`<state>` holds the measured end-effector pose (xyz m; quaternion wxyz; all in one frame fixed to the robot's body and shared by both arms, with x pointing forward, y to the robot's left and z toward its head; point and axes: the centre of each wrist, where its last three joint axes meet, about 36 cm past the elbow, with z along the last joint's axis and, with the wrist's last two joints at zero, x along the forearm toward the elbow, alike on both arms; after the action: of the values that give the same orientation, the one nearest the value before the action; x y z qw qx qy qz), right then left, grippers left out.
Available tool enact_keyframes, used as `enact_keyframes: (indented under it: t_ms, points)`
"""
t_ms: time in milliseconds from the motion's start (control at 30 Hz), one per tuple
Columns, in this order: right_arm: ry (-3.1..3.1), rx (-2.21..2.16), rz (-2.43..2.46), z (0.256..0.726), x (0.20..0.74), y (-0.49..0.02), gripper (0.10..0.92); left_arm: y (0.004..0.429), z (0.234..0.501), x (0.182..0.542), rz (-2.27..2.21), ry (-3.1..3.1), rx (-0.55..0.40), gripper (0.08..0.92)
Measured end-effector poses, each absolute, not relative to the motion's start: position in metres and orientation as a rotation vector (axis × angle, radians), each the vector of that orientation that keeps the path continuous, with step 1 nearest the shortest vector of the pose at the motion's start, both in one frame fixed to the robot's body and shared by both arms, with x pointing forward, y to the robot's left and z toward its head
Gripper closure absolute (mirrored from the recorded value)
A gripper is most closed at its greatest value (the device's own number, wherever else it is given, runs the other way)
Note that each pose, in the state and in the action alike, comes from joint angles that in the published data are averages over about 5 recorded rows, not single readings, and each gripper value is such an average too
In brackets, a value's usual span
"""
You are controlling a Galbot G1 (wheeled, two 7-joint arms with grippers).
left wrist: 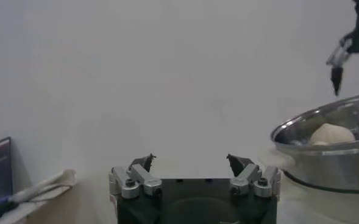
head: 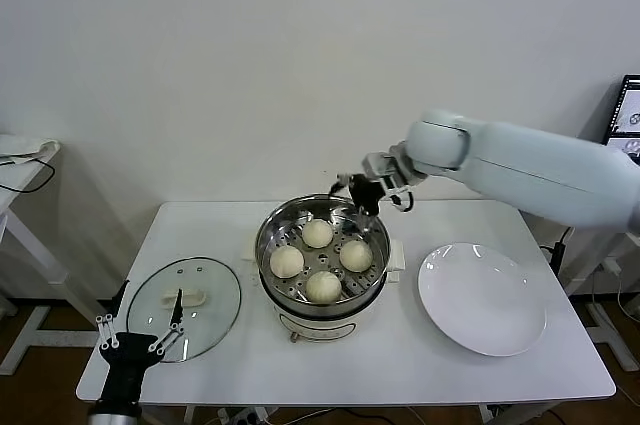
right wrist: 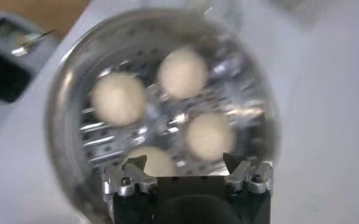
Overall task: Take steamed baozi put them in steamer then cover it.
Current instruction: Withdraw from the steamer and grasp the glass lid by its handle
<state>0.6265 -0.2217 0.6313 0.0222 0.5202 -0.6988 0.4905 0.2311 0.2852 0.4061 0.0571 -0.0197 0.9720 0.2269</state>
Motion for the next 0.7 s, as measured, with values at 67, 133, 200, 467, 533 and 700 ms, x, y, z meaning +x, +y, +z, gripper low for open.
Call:
enact_keyframes:
  t_ms: [67, 133, 200, 467, 533, 700]
  points:
    - [-2.395, 1.511, 1.457, 0.619, 0.619, -0.237, 0.200, 0.285, 0.407, 0.236, 0.730, 2.927, -0.063, 0.177]
    - [-2.605, 1.388, 1.371, 0.603, 0.612, -0.251, 0.200, 0.285, 0.407, 0.242, 0.775, 2.905, -0.069, 0.177]
    - [-2.790, 1.250, 1.268, 0.585, 0.604, -0.264, 0.200, 0.285, 0.407, 0.247, 0.821, 2.884, -0.076, 0.177]
    - [-3.225, 0.666, 0.812, 0.505, 0.566, -0.309, 0.200, 0.293, 0.400, 0.267, 1.081, 2.788, -0.084, 0.177]
    - [-3.269, 0.542, 0.698, 0.484, 0.553, -0.317, 0.200, 0.298, 0.395, 0.271, 1.176, 2.761, -0.080, 0.177]
    - [-3.306, 0.246, 0.460, 0.433, 0.513, -0.338, 0.200, 0.313, 0.377, 0.275, 1.461, 2.678, -0.029, 0.177]
